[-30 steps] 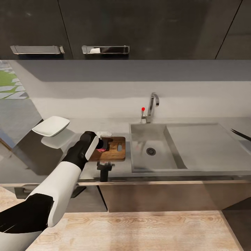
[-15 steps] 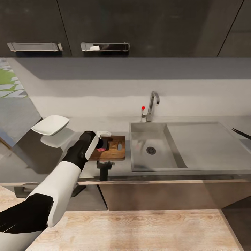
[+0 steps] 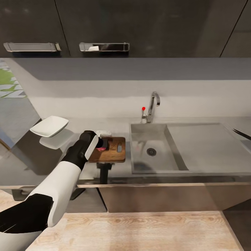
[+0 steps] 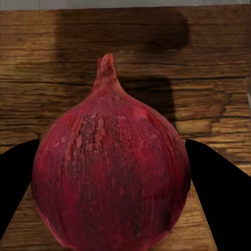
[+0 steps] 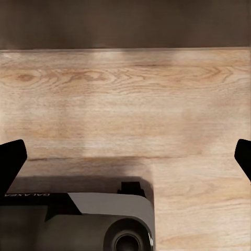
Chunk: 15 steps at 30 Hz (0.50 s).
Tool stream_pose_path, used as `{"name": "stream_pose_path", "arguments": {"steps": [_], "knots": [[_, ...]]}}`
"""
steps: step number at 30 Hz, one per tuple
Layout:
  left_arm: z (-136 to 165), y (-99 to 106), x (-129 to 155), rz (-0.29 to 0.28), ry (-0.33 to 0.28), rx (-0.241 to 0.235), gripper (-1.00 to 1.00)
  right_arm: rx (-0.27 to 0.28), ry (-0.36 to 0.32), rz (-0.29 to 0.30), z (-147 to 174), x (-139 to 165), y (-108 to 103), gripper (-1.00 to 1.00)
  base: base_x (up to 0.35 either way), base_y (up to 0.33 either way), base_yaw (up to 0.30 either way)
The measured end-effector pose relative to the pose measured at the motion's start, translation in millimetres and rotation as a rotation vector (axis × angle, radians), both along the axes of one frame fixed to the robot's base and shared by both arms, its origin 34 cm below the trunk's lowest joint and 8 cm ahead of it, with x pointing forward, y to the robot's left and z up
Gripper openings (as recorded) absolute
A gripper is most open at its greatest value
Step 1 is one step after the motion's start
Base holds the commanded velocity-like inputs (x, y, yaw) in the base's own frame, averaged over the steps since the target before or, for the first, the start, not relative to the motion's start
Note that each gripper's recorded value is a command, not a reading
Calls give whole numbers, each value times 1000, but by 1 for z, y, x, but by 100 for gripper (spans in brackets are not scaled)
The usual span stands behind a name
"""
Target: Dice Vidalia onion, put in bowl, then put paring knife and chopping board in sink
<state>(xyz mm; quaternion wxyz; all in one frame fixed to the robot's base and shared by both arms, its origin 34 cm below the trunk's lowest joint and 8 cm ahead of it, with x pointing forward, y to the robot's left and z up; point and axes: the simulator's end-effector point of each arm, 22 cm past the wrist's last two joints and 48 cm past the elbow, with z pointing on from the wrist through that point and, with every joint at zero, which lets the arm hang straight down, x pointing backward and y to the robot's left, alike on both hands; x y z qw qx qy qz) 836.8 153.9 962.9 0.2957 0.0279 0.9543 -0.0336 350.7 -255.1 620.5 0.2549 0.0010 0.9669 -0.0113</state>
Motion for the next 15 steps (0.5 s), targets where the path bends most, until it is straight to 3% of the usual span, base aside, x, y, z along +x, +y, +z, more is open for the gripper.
{"name": "stream_pose_path", "arguments": {"steps": [15], "knots": [[0, 0, 0, 0, 1, 0, -100, 0, 0, 0, 0, 0, 0, 100, 11, 0, 0]]}}
